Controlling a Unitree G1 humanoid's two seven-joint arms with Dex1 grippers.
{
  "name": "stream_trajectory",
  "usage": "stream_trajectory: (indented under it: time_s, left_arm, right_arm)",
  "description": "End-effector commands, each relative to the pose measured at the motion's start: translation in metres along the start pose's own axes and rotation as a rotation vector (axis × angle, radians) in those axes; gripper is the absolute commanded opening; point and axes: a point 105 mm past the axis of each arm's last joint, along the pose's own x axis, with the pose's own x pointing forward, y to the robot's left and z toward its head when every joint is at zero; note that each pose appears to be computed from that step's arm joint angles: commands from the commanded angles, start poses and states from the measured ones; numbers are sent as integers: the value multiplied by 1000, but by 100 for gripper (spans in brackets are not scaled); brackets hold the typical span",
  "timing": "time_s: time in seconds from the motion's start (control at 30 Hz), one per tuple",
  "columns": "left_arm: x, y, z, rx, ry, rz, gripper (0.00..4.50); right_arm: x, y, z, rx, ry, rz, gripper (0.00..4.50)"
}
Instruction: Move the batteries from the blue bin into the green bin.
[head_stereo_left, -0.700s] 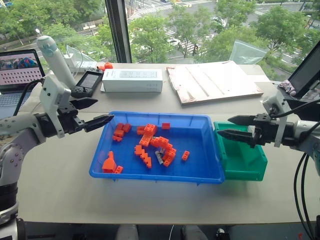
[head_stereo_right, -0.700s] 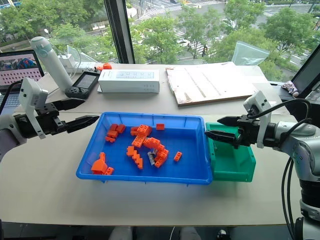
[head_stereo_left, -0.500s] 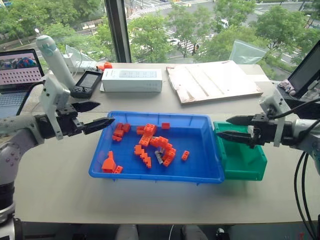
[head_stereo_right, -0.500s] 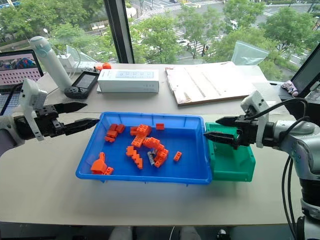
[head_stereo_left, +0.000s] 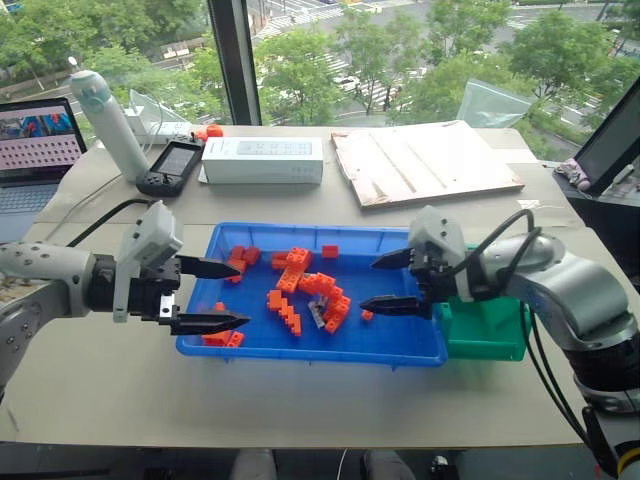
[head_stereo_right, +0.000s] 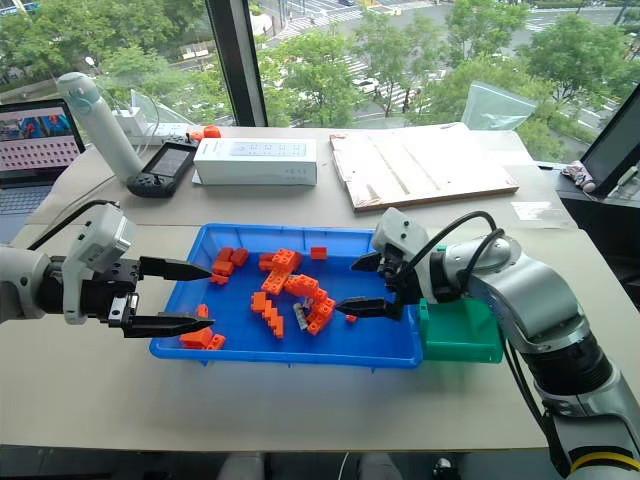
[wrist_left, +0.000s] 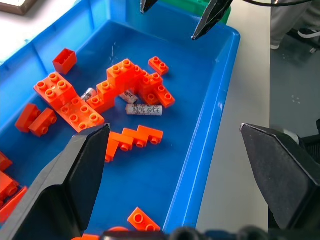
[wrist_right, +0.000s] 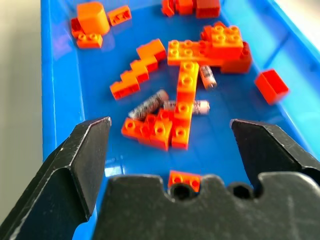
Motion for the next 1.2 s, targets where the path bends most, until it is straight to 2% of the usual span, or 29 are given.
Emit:
stream_trajectory:
  time_s: [0.03,0.2,0.37,0.47,0.73,1.07,1.2]
  left_arm:
    - [-3,-7,6,21,-2,-11,450]
    - [-5,-12,6,2,0,-8,450]
    - [-7,-12,5,5,9,17,450]
    - [-7,-15,5,-1,9,17,450]
    - [-6,-17,3,-10,8,18,450]
    - [-1,-12,2,0,5,4,450]
    - [1,-9,3,7,1,-1,450]
  right_arm:
    - [15,-17,2,44,-6,-97,448]
    - [33,-19,1,76,-13,-91,448]
    - [57,-8,1,83,-14,-24,448]
    - [62,-9,-1,78,-5,-25,376]
    - [57,-18,9,48,-37,-61,109]
    - [3,-58,-4,49,3,-238,109]
    - [-5,-71,-14,42,39,-303,109]
